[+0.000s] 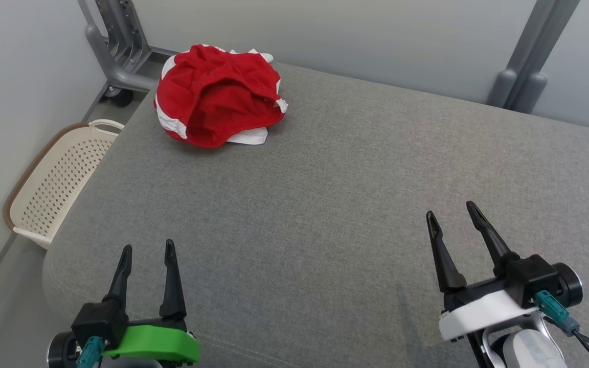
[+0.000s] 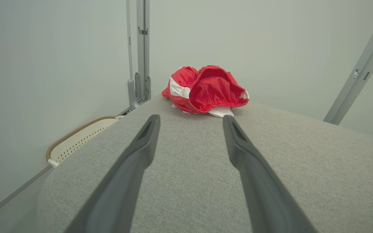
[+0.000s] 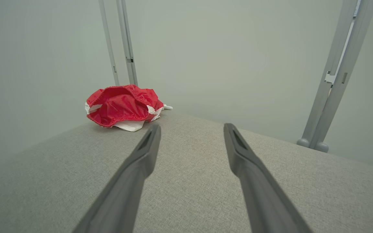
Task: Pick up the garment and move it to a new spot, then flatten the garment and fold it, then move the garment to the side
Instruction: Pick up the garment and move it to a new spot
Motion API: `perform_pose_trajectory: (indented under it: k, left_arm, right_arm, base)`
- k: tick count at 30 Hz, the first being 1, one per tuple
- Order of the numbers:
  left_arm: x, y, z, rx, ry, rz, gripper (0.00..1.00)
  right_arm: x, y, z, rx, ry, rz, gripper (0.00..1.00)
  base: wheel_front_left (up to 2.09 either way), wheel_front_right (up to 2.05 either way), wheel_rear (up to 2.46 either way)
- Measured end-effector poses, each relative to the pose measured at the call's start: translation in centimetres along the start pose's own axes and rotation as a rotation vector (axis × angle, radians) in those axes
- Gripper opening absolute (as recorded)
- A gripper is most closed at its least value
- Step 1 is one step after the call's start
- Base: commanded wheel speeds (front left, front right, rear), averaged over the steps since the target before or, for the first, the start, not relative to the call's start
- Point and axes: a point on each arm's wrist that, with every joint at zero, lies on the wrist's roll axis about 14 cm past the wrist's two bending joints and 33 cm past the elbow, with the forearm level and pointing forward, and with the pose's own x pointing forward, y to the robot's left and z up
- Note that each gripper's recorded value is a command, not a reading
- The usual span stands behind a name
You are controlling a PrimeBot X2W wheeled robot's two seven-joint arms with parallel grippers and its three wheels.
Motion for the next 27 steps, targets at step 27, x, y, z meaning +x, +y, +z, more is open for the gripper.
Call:
perform_pose_trajectory:
  k: [27]
  left_arm:
    - [18.0,-2.5,6.3,0.373,-0.056,-0.223,1.00]
  right_arm:
    - [1.1,-4.9,-0.8,-0.047,-0.019,-0.095,1.00]
  base:
    - [0.00,0.00,0.00]
